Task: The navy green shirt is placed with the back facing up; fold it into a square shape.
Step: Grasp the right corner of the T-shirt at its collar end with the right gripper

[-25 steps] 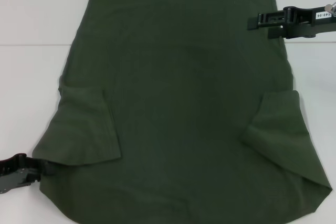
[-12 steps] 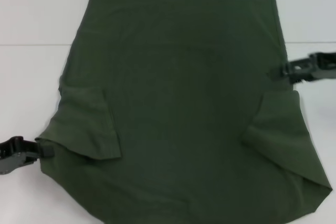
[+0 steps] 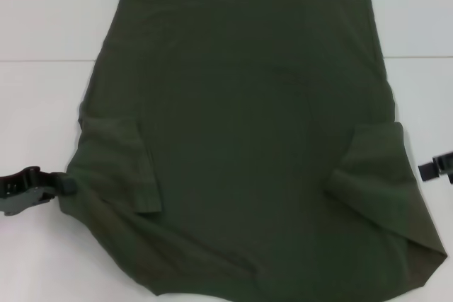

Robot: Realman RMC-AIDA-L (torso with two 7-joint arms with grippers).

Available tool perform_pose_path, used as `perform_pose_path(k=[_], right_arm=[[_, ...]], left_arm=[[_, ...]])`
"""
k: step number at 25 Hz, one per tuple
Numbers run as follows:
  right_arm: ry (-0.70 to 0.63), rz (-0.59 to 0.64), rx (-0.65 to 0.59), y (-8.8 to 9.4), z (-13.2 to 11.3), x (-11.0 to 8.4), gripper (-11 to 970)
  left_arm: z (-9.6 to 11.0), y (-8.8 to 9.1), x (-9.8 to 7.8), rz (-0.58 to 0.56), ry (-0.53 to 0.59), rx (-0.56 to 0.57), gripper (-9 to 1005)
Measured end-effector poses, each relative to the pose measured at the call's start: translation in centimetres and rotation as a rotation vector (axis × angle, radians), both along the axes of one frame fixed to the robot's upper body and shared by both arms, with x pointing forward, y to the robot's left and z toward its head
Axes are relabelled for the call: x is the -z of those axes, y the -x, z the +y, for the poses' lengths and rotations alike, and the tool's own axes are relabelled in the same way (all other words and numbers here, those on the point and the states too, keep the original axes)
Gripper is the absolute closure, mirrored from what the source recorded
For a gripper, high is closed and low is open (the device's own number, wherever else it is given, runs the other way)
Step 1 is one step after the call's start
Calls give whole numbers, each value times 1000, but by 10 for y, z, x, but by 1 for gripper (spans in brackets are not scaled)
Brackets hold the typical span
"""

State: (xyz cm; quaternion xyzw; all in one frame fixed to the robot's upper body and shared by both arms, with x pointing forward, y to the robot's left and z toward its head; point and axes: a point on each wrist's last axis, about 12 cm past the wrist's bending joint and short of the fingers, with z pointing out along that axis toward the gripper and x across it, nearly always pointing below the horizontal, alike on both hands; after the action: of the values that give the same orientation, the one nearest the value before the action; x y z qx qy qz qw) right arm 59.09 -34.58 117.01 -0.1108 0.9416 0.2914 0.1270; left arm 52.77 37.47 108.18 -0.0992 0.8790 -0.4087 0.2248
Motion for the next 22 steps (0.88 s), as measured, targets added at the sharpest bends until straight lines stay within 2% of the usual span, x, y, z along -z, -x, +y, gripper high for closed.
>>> perform_pose_path(k=[9,22], right_arm=[[66,-9,-153,11,8,20,93],[95,20,-186,25,15,47,93]], left_arm=[[-3,-3,2,-4,-3,-14,969],[-5,-5,4,0,11,-30,969]])
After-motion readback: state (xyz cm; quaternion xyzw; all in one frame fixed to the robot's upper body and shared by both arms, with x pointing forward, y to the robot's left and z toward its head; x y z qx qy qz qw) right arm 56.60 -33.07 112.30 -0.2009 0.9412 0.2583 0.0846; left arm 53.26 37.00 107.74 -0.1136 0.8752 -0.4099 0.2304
